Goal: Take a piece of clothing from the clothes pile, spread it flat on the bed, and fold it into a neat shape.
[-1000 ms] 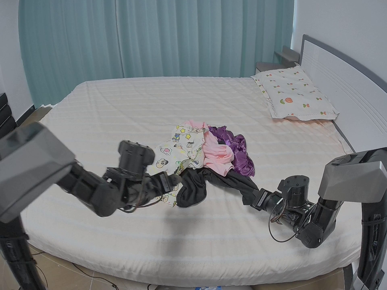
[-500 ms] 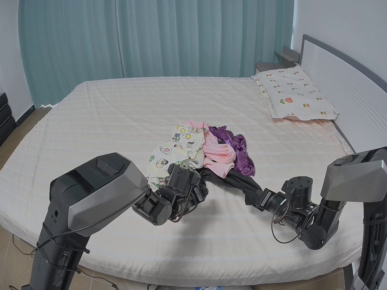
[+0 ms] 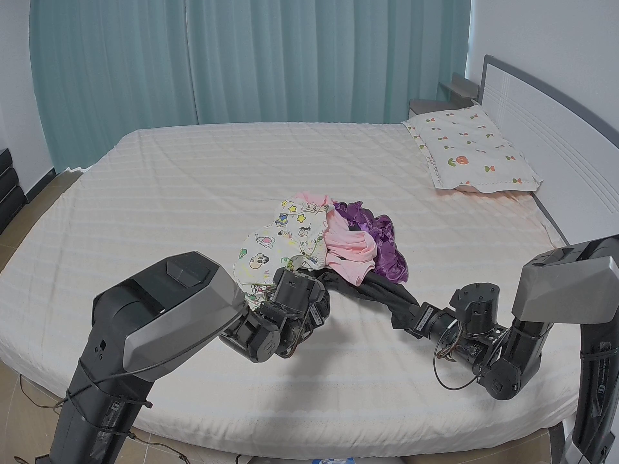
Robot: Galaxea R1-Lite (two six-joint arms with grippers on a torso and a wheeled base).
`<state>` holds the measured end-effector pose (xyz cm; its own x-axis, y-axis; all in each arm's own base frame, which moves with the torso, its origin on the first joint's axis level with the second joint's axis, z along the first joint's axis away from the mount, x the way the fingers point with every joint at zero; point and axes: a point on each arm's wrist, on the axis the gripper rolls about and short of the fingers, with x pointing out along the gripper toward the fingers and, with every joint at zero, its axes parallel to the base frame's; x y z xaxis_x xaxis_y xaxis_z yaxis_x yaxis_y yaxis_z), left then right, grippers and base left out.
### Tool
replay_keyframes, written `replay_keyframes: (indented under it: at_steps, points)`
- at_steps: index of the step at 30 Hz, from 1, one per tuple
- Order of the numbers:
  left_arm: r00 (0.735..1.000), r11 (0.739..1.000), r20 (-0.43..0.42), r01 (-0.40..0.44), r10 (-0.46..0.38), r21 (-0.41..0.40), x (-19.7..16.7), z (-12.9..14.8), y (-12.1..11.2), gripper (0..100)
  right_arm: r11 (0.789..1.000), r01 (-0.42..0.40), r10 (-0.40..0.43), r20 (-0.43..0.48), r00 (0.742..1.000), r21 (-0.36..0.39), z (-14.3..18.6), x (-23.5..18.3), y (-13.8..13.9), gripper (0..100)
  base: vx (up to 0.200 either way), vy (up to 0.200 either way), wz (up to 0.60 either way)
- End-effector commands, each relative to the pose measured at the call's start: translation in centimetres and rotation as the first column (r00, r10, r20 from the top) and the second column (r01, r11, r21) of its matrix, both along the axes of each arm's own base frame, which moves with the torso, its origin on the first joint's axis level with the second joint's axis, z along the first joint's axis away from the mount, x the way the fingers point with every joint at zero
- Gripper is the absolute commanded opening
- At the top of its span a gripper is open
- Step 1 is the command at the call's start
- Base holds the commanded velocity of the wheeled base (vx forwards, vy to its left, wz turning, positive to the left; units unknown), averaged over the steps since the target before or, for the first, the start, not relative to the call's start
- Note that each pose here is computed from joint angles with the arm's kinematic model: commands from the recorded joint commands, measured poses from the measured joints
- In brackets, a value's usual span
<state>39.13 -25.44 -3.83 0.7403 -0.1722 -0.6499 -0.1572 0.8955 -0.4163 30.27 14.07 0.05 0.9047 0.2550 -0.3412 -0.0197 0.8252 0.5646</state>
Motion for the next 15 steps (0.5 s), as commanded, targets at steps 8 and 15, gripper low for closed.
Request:
replay_keyframes:
  at_steps: [8, 15]
  points:
    - [0.999, 0.999, 0.002, -0.032, 0.032, 0.043, 0.2, 0.2, -0.1, 100, 1.0, 0.001, -0.001, -0.004, 1.0, -0.003, -0.1, 0.0, 0.0, 0, 0.0, 0.0, 0.0]
    - [0.999, 0.998, -0.011, -0.032, 0.033, 0.051, 0.8, -0.6, -0.5, 100, 1.0, 0.0, 0.0, -0.002, 1.0, -0.002, -0.1, 0.0, 0.0, 0, 0.0, 0.0, 0.0]
